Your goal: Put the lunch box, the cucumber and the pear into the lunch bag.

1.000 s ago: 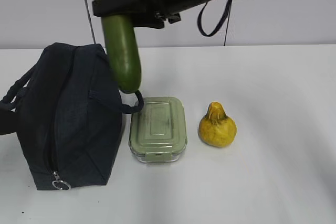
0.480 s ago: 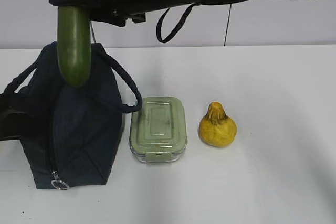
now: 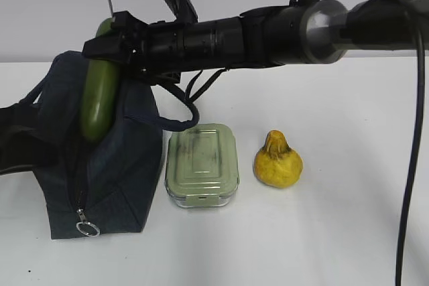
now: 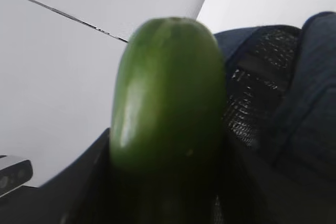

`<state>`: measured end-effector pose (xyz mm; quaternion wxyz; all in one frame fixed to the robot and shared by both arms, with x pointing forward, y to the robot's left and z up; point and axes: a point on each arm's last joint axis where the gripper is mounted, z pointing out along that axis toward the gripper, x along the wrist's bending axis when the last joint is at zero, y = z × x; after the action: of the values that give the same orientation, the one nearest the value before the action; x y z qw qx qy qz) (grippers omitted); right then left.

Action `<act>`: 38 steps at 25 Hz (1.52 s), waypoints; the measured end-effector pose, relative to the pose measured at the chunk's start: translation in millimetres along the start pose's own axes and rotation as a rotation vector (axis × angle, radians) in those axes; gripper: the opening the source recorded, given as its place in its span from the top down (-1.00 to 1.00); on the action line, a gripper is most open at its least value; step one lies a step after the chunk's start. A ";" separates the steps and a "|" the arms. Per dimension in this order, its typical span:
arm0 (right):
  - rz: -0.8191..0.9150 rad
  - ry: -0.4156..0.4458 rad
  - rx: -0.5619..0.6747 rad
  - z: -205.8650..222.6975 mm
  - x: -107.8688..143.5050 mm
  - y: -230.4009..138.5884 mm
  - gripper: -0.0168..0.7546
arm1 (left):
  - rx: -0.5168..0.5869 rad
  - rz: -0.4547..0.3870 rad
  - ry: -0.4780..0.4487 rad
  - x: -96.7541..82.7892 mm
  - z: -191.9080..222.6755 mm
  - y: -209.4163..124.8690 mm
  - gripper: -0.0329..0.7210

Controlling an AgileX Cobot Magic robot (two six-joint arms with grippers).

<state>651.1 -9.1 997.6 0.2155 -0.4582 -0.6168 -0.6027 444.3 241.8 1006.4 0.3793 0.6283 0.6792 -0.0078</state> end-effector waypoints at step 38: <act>-0.479 -0.350 0.104 -107.8 61.7 57.8 -0.49 | -0.015 0.013 0.000 0.4 1.1 1.7 0.95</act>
<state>637.8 -100.1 1099.1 -0.0192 -0.3850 -0.7650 -0.5160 446.3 242.0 1006.2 0.3840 0.6301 0.6749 -0.0004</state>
